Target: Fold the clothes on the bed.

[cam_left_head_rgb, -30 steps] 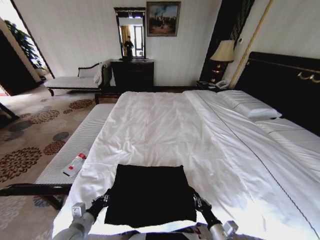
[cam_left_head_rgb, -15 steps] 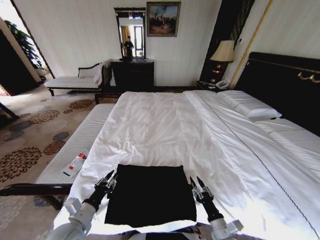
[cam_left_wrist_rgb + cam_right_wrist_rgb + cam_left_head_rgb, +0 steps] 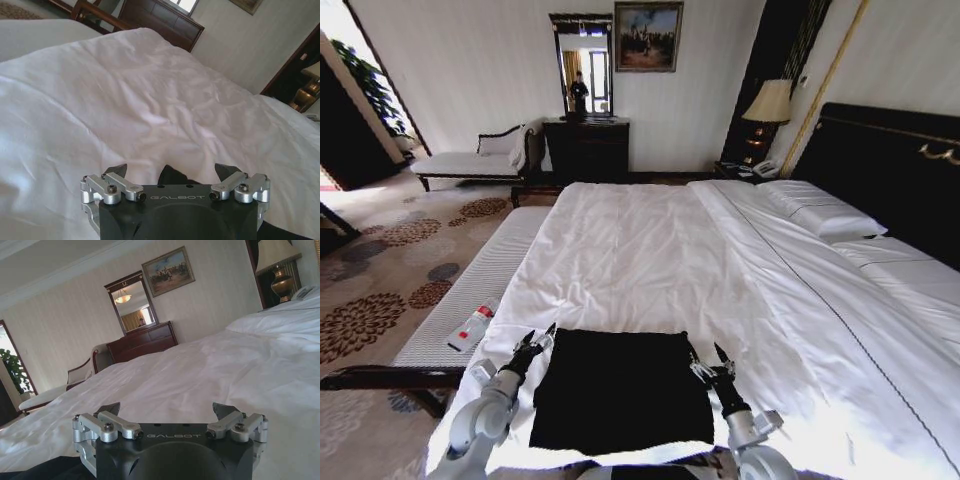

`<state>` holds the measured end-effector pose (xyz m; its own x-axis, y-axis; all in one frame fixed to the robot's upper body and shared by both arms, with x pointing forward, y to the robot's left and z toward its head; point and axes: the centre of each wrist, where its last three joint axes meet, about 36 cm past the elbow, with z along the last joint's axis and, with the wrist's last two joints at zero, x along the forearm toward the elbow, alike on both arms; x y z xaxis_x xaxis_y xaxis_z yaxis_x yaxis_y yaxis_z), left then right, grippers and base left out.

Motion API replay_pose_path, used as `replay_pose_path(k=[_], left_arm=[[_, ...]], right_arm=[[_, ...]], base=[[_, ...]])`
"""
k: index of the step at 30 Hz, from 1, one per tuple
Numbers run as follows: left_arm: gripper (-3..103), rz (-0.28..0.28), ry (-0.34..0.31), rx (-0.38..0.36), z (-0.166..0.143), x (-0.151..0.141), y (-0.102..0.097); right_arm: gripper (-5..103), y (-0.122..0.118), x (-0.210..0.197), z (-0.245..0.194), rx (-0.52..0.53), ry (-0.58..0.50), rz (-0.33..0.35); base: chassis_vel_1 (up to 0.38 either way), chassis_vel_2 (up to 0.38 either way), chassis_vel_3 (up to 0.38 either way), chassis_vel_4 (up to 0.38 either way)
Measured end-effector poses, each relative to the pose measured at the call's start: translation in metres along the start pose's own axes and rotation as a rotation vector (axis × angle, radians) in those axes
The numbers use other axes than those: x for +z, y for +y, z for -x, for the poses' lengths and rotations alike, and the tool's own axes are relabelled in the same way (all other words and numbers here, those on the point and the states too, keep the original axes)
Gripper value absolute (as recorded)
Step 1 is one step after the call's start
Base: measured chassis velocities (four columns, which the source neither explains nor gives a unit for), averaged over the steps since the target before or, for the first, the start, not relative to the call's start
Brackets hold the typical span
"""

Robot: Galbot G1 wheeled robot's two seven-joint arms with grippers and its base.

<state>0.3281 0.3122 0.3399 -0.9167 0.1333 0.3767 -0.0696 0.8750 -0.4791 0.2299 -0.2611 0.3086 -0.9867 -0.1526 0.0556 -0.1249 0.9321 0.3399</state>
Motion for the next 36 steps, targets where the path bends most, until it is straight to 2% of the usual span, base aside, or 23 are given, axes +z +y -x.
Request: replay_pose_path(k=[4,7,13,14,15,20,22,23,24,26,27,30,32,36], left_arm=[[100,-0.092,0.023,0.004,0.024,0.021,0.004],[100,-0.121,0.024,0.013,0.034,0.029,-0.001],[100,-0.133,0.010,0.033,0.042,0.034,-0.009],[102,-0.134,0.003,0.036,0.043,0.033,-0.010],[99,-0.134,-0.003,0.040,0.044,0.031,-0.011],[96,-0.124,-0.014,0.040,0.048,0.027,-0.009],[93,-0.122,-0.015,0.038,0.049,0.026,-0.009],[86,-0.120,-0.015,0.037,0.049,0.026,-0.008],[86,-0.118,-0.014,0.036,0.049,0.026,-0.008],[76,-0.113,-0.012,0.034,0.049,0.027,-0.008],[76,-0.113,-0.012,0.034,0.049,0.027,-0.008],[59,-0.101,-0.009,0.030,0.048,0.030,-0.008],[59,-0.101,-0.008,0.029,0.047,0.030,-0.008],[36,-0.102,-0.016,0.025,0.043,0.030,-0.007]], right_arm=[[100,-0.006,0.005,0.000,0.018,0.010,-0.005],[100,-0.008,0.006,0.001,0.023,0.013,-0.007],[100,-0.007,0.010,0.003,0.029,0.014,0.000],[100,-0.007,0.012,0.003,0.030,0.015,0.002],[100,-0.006,0.013,0.002,0.031,0.018,0.003],[100,-0.006,0.015,0.002,0.032,0.021,0.004],[100,-0.006,0.015,0.002,0.033,0.022,0.003],[100,-0.006,0.015,0.001,0.033,0.023,0.003],[100,-0.006,0.016,0.001,0.033,0.024,0.002],[100,-0.008,0.015,0.001,0.035,0.023,-0.001],[100,-0.008,0.015,0.001,0.035,0.023,-0.001],[100,-0.010,0.014,0.002,0.038,0.018,-0.007],[100,-0.011,0.013,0.003,0.039,0.015,-0.008],[100,-0.012,0.010,0.006,0.043,0.005,-0.010]], base=[[0.000,0.000,0.000,0.000],[0.000,0.000,0.000,0.000],[0.000,0.000,0.000,0.000],[0.000,0.000,0.000,0.000],[0.000,0.000,0.000,0.000],[0.000,0.000,0.000,0.000],[0.000,0.000,0.000,0.000],[0.000,0.000,0.000,0.000],[0.000,0.000,0.000,0.000],[0.000,0.000,0.000,0.000],[0.000,0.000,0.000,0.000],[0.000,0.000,0.000,0.000],[0.000,0.000,0.000,0.000],[0.000,0.000,0.000,0.000]])
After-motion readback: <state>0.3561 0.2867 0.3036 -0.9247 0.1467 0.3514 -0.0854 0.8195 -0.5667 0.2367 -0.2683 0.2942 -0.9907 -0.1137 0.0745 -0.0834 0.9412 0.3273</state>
